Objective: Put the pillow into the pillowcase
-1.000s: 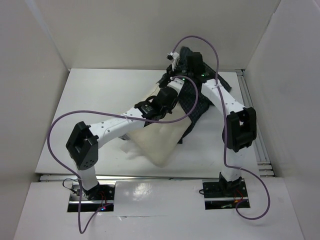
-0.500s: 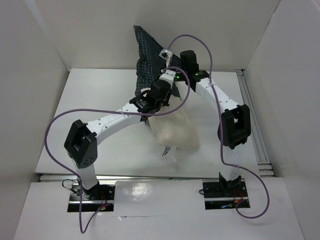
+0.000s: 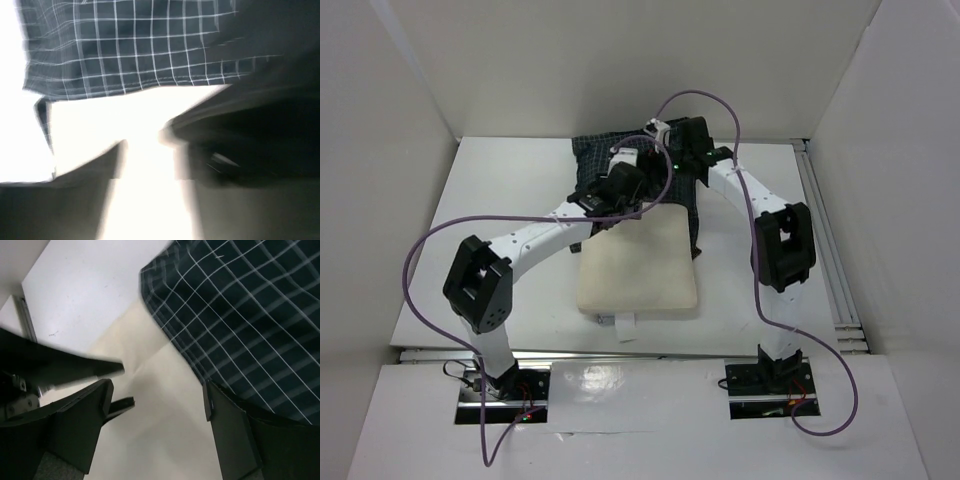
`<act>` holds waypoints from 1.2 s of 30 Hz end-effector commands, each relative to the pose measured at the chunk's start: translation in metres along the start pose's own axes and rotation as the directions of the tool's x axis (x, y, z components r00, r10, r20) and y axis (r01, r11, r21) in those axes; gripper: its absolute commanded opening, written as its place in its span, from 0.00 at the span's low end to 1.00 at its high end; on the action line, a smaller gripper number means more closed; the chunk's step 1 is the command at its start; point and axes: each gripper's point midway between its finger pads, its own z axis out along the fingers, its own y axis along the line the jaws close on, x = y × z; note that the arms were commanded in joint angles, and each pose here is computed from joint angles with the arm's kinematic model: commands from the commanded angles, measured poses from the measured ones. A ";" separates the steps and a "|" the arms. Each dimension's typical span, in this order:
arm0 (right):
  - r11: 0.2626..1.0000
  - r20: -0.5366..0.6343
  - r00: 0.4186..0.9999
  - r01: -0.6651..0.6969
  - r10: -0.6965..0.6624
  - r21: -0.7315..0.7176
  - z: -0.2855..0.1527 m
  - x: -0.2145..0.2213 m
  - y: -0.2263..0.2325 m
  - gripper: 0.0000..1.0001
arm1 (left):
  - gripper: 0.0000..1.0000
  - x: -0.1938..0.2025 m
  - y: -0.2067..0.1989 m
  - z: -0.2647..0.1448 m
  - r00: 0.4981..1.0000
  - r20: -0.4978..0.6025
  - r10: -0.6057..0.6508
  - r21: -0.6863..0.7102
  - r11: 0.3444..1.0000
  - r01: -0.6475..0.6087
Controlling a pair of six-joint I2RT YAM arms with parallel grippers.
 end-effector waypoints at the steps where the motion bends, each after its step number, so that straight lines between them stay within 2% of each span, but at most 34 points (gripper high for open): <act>1: 0.996 0.022 0.998 0.058 -0.057 -0.064 -0.016 -0.019 0.051 0.86 | 0.89 -0.028 0.016 -0.005 0.987 0.060 -0.146 -0.021 0.989 0.148; 2: 0.997 0.014 0.999 0.050 -0.050 -0.055 -0.016 -0.018 0.049 0.88 | 1.00 -0.026 0.019 -0.011 0.987 0.054 -0.153 -0.024 0.988 0.155; 4: 0.998 0.033 0.998 0.056 -0.056 0.006 -0.026 -0.026 0.048 1.00 | 1.00 -0.035 0.025 -0.032 0.980 0.087 -0.179 -0.004 0.984 0.180; 6: 0.998 0.028 0.999 0.042 -0.044 0.043 -0.027 -0.025 0.048 1.00 | 1.00 -0.027 0.039 -0.047 0.980 0.081 -0.183 -0.037 0.982 0.186; 8: 0.987 0.034 0.999 0.011 -0.017 0.158 -0.033 -0.030 0.043 1.00 | 1.00 -0.033 0.057 -0.076 0.964 0.114 -0.239 -0.066 0.967 0.247; 9: 0.983 0.022 0.999 0.026 -0.030 0.182 -0.028 -0.030 0.051 1.00 | 1.00 -0.033 0.073 -0.085 0.957 0.143 -0.251 -0.125 0.955 0.270; 10: 0.974 -0.003 1.000 0.010 -0.009 0.228 -0.025 -0.023 0.054 1.00 | 1.00 -0.021 0.090 -0.097 0.959 0.123 -0.254 -0.190 0.943 0.274; 11: 0.940 -0.012 1.000 0.008 -0.004 0.342 -0.021 -0.020 0.043 1.00 | 1.00 -0.020 0.105 -0.109 0.948 0.141 -0.286 -0.234 0.921 0.312; 12: 0.937 -0.033 0.999 0.035 -0.025 0.347 -0.006 -0.018 0.065 1.00 | 1.00 -0.018 0.126 -0.126 0.914 0.187 -0.359 -0.273 0.875 0.399; 14: 0.886 -0.073 0.997 0.004 0.034 0.464 0.011 0.002 0.062 1.00 | 1.00 0.008 0.160 -0.140 0.898 0.162 -0.408 -0.363 0.822 0.439; 15: 0.889 -0.098 0.995 0.030 0.017 0.457 0.027 0.008 0.083 1.00 | 1.00 0.014 0.168 -0.145 0.875 0.173 -0.452 -0.366 0.795 0.483; 17: 0.824 -0.149 0.986 0.027 0.069 0.566 0.046 0.036 0.071 1.00 | 1.00 0.018 0.188 -0.161 0.832 0.217 -0.511 -0.354 0.753 0.555; 19: 0.774 -0.118 0.986 -0.015 0.115 0.633 0.063 0.041 0.076 1.00 | 1.00 0.039 0.194 -0.159 0.827 0.181 -0.533 -0.349 0.751 0.560; 20: 0.719 -0.180 0.971 0.012 0.157 0.695 0.073 0.070 0.058 1.00 | 1.00 0.042 0.200 -0.164 0.814 0.193 -0.548 -0.343 0.739 0.579; 21: 0.685 -0.111 0.974 -0.058 0.199 0.727 0.076 0.058 0.057 1.00 | 1.00 0.049 0.200 -0.162 0.812 0.178 -0.556 -0.341 0.739 0.581; 23: 0.602 -0.134 0.965 -0.029 0.224 0.798 0.088 0.083 0.041 1.00 | 1.00 0.053 0.203 -0.164 0.809 0.172 -0.561 -0.346 0.735 0.583; 26: 0.554 -0.077 0.961 -0.086 0.264 0.828 0.101 0.094 0.029 1.00 | 1.00 0.064 0.205 -0.165 0.820 0.145 -0.554 -0.373 0.737 0.564; 28: 0.480 -0.057 0.958 -0.090 0.282 0.873 0.106 0.113 0.010 0.98 | 1.00 0.068 0.208 -0.163 0.823 0.133 -0.552 -0.395 0.732 0.555; 29: 0.451 -0.055 0.958 -0.082 0.283 0.889 0.105 0.119 0.003 0.92 | 1.00 0.068 0.208 -0.163 0.823 0.133 -0.552 -0.395 0.732 0.555; 30: 0.419 -0.085 0.954 -0.046 0.287 0.907 0.105 0.134 -0.007 0.67 | 1.00 0.070 0.208 -0.161 0.833 0.120 -0.540 -0.404 0.740 0.538; 31: 0.409 -0.088 0.950 -0.044 0.299 0.911 0.106 0.142 -0.010 0.32 | 1.00 0.068 0.206 -0.160 0.829 0.122 -0.545 -0.391 0.742 0.545; 32: 0.392 -0.098 0.950 -0.028 0.296 0.919 0.103 0.147 -0.014 0.05 | 1.00 0.070 0.206 -0.158 0.838 0.111 -0.534 -0.398 0.749 0.530; 33: 0.411 -0.090 0.957 -0.034 0.277 0.911 0.107 0.144 -0.009 0.00 | 1.00 0.067 0.206 -0.157 0.835 0.121 -0.537 -0.390 0.748 0.537; 35: 0.427 -0.120 0.960 0.001 0.254 0.904 0.099 0.145 -0.008 0.00 | 1.00 0.063 0.203 -0.152 0.847 0.108 -0.521 -0.372 0.769 0.520; 36: 0.483 -0.050 0.976 -0.059 0.210 0.874 0.095 0.112 0.009 0.00 | 1.00 0.061 0.201 -0.148 0.854 0.101 -0.510 -0.360 0.781 0.509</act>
